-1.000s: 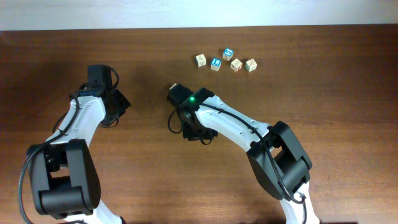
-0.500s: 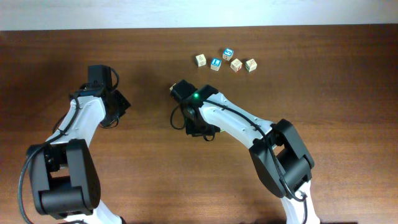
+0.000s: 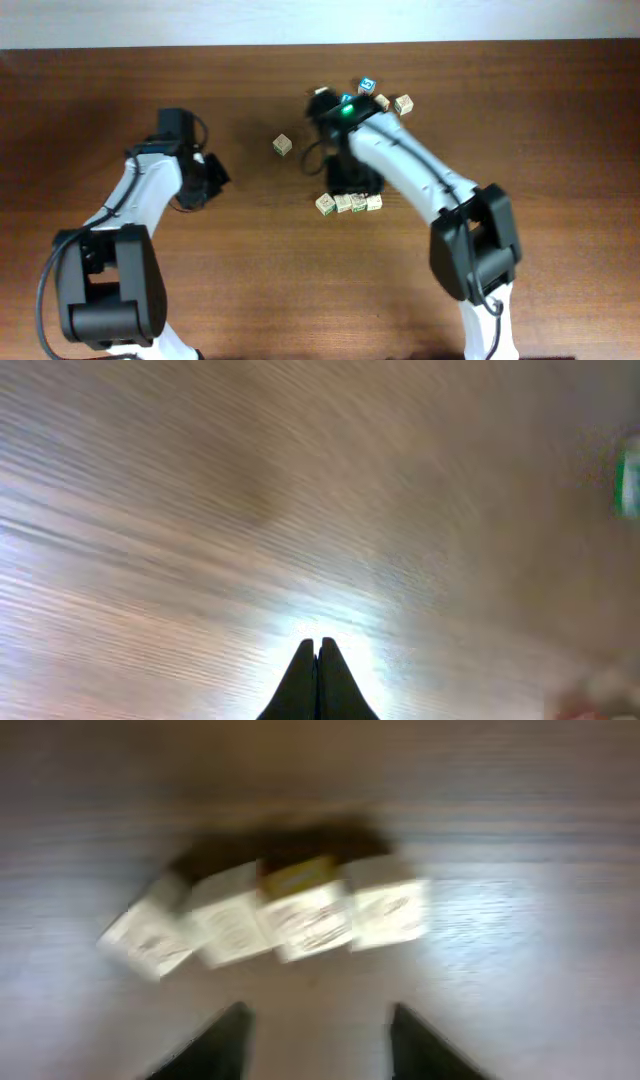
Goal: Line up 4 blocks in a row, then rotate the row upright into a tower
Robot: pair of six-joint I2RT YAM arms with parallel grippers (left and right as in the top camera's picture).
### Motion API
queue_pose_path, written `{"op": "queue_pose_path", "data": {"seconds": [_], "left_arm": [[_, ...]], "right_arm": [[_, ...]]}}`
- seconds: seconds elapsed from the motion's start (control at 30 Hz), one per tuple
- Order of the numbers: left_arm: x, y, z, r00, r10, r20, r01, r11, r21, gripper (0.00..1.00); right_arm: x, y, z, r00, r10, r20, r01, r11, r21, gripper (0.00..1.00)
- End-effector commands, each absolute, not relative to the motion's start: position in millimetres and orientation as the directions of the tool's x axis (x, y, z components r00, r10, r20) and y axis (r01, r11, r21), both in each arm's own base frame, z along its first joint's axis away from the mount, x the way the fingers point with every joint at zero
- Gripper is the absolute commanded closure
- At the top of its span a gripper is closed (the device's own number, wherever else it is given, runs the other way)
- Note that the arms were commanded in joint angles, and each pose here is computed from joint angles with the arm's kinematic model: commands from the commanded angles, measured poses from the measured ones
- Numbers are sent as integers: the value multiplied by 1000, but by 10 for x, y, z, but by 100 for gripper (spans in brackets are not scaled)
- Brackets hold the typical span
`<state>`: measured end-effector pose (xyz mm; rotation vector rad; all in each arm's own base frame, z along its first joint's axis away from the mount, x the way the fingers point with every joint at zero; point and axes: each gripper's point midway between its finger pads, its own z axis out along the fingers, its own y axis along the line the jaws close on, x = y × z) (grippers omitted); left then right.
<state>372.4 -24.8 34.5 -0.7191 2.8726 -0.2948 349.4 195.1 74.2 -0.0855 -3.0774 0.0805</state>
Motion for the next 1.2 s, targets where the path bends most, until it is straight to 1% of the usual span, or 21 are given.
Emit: {"op": "queue_pose_path", "data": {"seconds": [0.0,0.13,0.2,0.27,0.4,0.47,0.57,0.7,0.73,0.8,0.97,1.1,1.17], "left_arm": [[3579,-851,352,-944,-325,-55,-299,914,-274,100],[3418,-1360,353,-977,-208,-46,-187,942,-280,100],[3397,-1495,356,-979,-200,-50,-177,941,-287,100],[3409,-1623,331,-982,-176,-65,-150,943,-297,100],[3305,-1846,113,-990,-143,-2,-135,940,-313,100],[3290,-1908,69,-991,-136,15,-133,934,-331,100],[3348,-2094,99,-994,-109,-11,-96,913,-396,100],[3377,-2208,32,-995,-97,-28,-77,910,-407,100],[3446,-2236,52,-994,-98,-56,-65,905,-421,100],[3511,-2269,70,-991,-97,-87,-50,901,-430,100],[3534,-2275,71,-990,-95,-103,-42,904,-425,100],[3504,-2304,100,-993,-20,-115,32,899,-437,100],[3493,-2259,168,-991,59,-121,105,903,-416,100]], "right_arm": [[3546,1563,636,-992,6,123,2,999,-38,62],[3595,1123,513,-986,41,159,34,998,-48,65],[3629,985,513,-986,33,164,27,999,-36,65],[3632,949,512,-984,5,180,8,1000,18,65],[3557,1000,379,-980,-10,201,0,999,50,65],[3477,1081,250,-975,-9,224,15,994,105,65],[3444,1176,142,-974,-11,227,27,986,164,66],[3468,1215,120,-977,-21,213,19,983,183,66],[3470,1279,131,-977,-43,210,5,975,221,66],[3479,1333,130,-978,-54,201,-6,973,230,66],[3448,1585,126,-978,-116,176,-71,967,246,66],[3399,1687,127,-976,-118,183,-71,967,244,66],[3356,1746,152,-972,-120,201,-61,958,280,66]]}}
